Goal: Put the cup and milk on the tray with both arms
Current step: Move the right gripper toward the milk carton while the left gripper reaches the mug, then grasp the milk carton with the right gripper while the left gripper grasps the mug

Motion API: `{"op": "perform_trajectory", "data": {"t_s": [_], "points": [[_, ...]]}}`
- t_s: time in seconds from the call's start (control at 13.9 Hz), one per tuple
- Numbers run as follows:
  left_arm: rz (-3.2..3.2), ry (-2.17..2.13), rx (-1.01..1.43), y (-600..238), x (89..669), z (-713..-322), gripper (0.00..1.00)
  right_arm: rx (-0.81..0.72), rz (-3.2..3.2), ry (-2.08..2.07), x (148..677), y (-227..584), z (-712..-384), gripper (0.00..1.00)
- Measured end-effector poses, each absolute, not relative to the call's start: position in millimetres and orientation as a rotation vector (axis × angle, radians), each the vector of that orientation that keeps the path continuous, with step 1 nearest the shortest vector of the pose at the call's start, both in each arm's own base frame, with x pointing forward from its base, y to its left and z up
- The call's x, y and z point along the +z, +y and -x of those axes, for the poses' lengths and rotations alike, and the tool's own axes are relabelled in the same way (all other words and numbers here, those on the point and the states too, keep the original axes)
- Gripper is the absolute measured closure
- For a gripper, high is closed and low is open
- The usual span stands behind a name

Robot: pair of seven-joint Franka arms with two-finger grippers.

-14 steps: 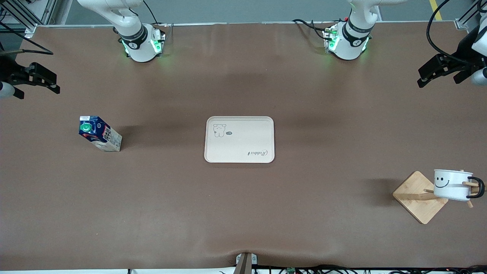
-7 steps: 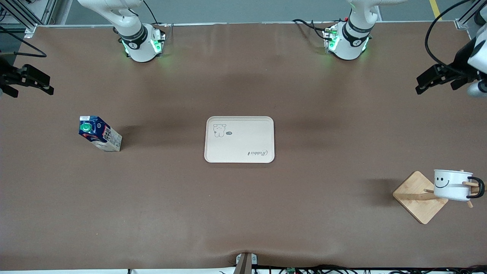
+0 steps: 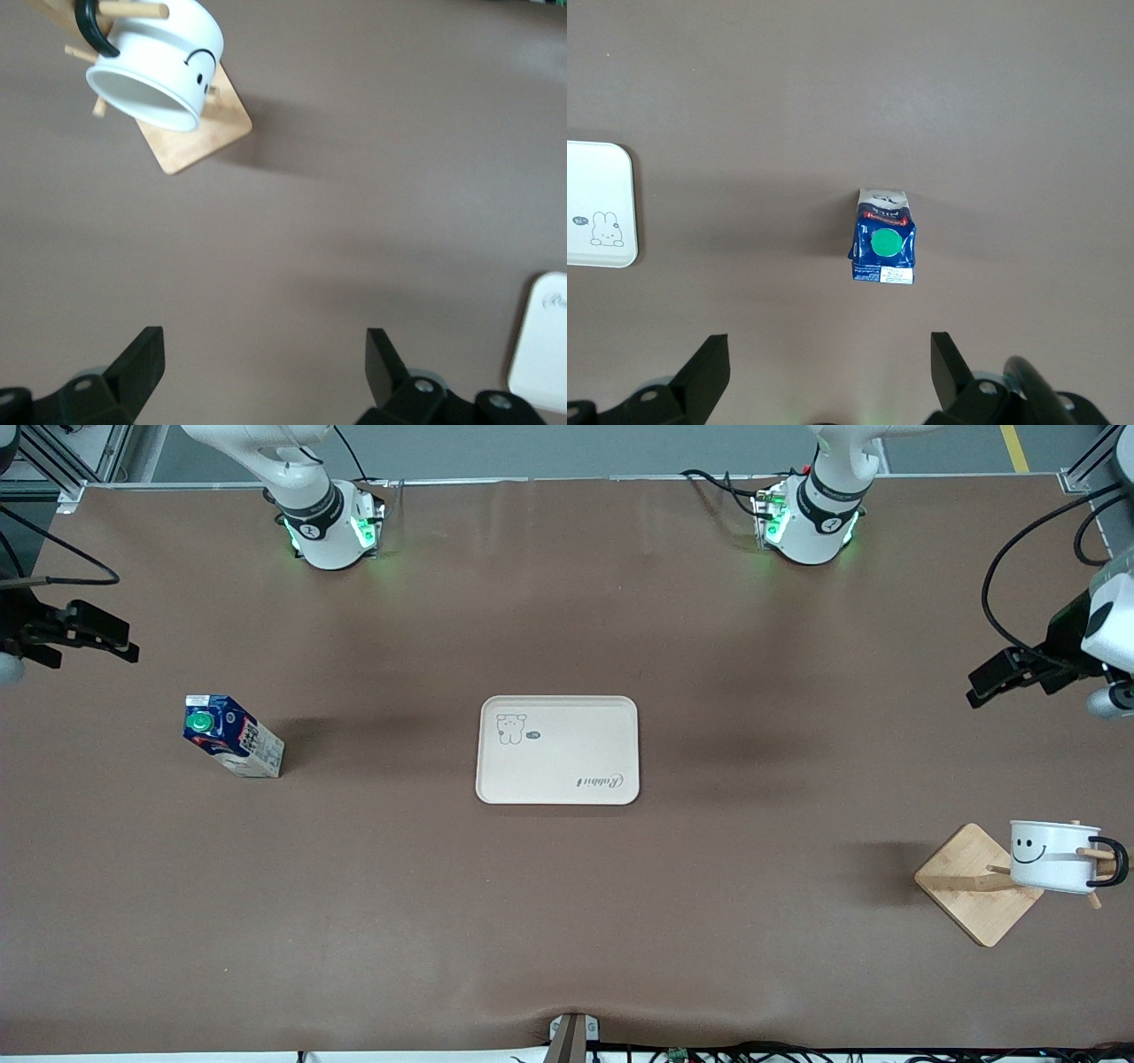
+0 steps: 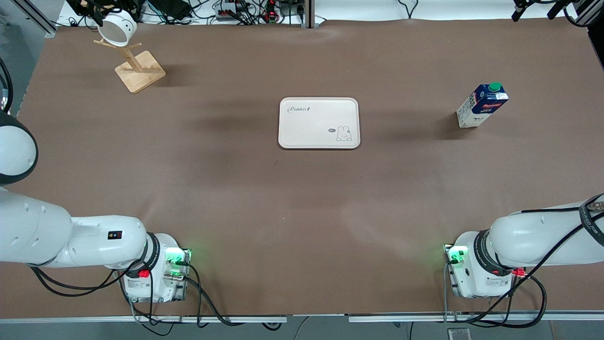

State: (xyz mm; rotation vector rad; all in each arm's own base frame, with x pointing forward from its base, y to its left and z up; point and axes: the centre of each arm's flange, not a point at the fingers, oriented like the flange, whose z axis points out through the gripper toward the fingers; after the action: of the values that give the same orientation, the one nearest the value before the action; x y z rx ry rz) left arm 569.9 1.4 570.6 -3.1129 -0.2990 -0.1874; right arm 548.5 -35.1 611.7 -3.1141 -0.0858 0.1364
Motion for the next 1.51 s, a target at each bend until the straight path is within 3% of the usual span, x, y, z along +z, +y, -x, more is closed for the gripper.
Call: {"op": "perform_trajectory", "data": {"t_s": [0.65,1.15,1.37,1.51], "points": [[3.022,-0.373,-0.530,41,487,-604,0.00,0.266,3.097,-0.049,564,-48,-569,0.00],[3.001,-0.467,-0.743,73,402,-645,0.00,0.485,3.061,-0.038,496,-51,-588,0.00],[2.990,-0.487,-0.774,84,401,-652,0.00,0.560,3.045,-0.015,465,-59,-595,0.00],[2.990,-0.484,-0.781,83,402,-655,0.06,0.574,3.034,0.029,448,-76,-599,0.00]]}}
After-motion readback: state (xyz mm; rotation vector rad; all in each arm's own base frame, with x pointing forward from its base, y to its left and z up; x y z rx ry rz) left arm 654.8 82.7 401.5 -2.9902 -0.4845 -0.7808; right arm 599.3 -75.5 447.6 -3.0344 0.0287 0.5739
